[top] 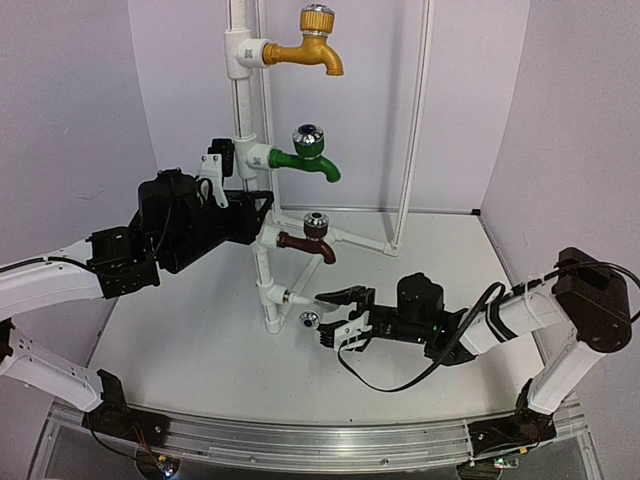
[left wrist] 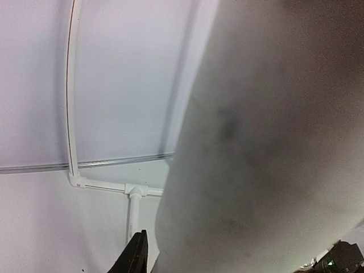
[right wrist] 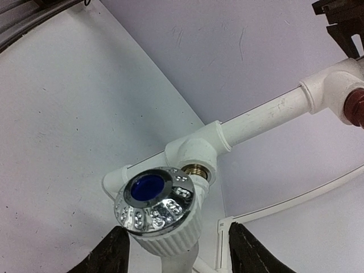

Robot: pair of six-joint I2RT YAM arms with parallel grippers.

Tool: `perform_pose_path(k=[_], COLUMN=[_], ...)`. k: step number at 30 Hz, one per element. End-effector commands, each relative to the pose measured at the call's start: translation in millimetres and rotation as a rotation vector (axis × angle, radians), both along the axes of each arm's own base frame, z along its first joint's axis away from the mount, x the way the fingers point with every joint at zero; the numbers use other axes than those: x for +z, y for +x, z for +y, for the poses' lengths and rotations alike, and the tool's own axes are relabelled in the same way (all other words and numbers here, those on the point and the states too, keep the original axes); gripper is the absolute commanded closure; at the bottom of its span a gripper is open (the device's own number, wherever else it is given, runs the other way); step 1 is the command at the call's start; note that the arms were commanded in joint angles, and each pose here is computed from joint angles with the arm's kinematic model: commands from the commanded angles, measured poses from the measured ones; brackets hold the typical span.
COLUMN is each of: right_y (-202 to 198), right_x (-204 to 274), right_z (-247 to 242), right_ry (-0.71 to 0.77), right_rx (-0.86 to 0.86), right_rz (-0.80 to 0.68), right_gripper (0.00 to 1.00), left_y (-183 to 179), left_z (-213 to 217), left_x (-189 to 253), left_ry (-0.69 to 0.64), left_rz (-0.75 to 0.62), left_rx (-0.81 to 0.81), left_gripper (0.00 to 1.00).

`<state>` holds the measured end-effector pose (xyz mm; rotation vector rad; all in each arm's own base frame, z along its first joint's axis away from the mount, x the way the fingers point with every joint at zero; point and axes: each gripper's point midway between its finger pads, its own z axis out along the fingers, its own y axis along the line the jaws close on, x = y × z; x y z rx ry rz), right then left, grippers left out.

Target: Install the water faucets

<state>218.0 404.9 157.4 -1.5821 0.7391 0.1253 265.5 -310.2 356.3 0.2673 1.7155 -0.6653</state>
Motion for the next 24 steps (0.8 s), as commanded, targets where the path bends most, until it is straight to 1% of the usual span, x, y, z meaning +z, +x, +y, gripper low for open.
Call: perform_pose_path(k=[1,7,12,15,17,22,24], right_y=[8,13,13,14,15,17,18], right_x=[22,26,24,27,29,25,25], right_z=[11,14,14,14,15,16,15], right_ry=[0.083,0.127,0.154,0.183,0.203,0.241,0.267], right_rx=[-0.028,-0.056,-0.07,-0.077,-0.084,-0.104,-0.113], right_rz=[-0.041,-0.021,0.034,0.086,0.124,0.221,0.257], right_gripper=[0.44,0.55,0.69,0.8,0.85,0.95,0.96], left_y=[-25,-25,-26,-27,-27,-28,-28], left_z=[-10,-10,-10,-11,-11,-12,-13], left_x=[-56,-56,-54,-55,-56,-54,-52], left_ry=[-0.04,-0.043,-0.051,-0.052,-0.055,-0.07,-0.077], left_rz=[0.301,0.303,0.304,0.309,0.313,0.314,0.313], left_rx=[-0.071,-0.073,-0.078,-0.084,-0.086,-0.092,-0.097], left_gripper=[1.0,1.0,1.0,1.0,1.0,1.0,1.0])
